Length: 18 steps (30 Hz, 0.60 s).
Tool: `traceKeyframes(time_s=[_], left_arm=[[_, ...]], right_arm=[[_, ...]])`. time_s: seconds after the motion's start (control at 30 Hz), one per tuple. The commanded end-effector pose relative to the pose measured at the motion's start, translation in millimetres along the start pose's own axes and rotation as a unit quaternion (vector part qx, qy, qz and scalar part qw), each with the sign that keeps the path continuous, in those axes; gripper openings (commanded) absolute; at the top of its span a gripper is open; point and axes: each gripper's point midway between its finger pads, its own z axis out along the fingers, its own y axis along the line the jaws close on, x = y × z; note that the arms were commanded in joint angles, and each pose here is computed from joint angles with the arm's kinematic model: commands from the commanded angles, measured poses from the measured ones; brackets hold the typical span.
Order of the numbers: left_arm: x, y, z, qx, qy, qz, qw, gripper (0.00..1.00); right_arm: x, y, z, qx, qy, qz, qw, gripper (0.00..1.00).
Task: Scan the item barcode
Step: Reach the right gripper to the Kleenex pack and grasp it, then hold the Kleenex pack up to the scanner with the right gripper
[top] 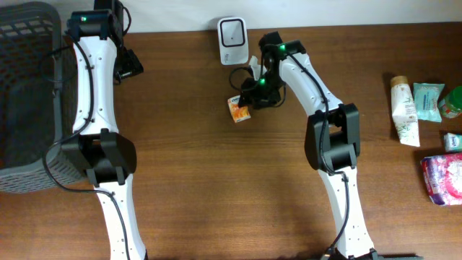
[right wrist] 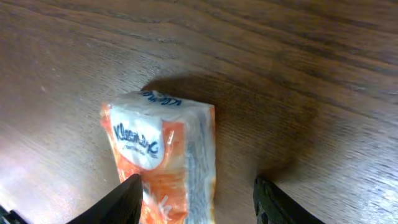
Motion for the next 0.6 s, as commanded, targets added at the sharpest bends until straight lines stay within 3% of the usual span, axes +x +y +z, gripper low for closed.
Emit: traceKeyframes(time_s=[0.0,0.07,0.17,0.27,0.33,0.4,0.57], left_arm=[[-2.1,4.1,-2.9,0.005,-0.001,-0.013,1.0,0.99],[-2.1,4.1,-2.9,0.005,-0.001,-0.013,1.0,0.99],[-2.1,4.1,-2.9,0.005,-0.001,-0.013,1.0,0.99],[-2.1,4.1,-2.9,0.005,-0.001,-0.013,1.0,0.99],[-2.1,4.1,-2.9,0.005,-0.001,-0.013,1.0,0.99],[-2.2,4.2,-2.9,0.005,-0.001,-0.013,1.0,0.99],[-2.1,4.1,-2.9,0.005,-0.001,-0.013,1.0,0.99]], right_arm=[[10.4,5.4,21.4,0.001,0.019,-0.008,1.0,0.33],[11.1,8.3,21.8,-0.008,0.02,-0.005,1.0,0.04],[1.7,51.1,-17.8,-0.211,0.01,-0.013,0.977,0.04],[-16.7,63.5,-90.2,-0.418,-0.035,-0.016,0.908,0.04],[-20.7,60.6,-103.8,-0.444,-0.048,-0.021,0.894,0.04],[-25.6,67.3,-126.3,-0.496,-0.081,-0.076,0.861,0.04],[-36.6,66.2,-130.8,-0.491,-0.111,-0.122,0.856,0.04]])
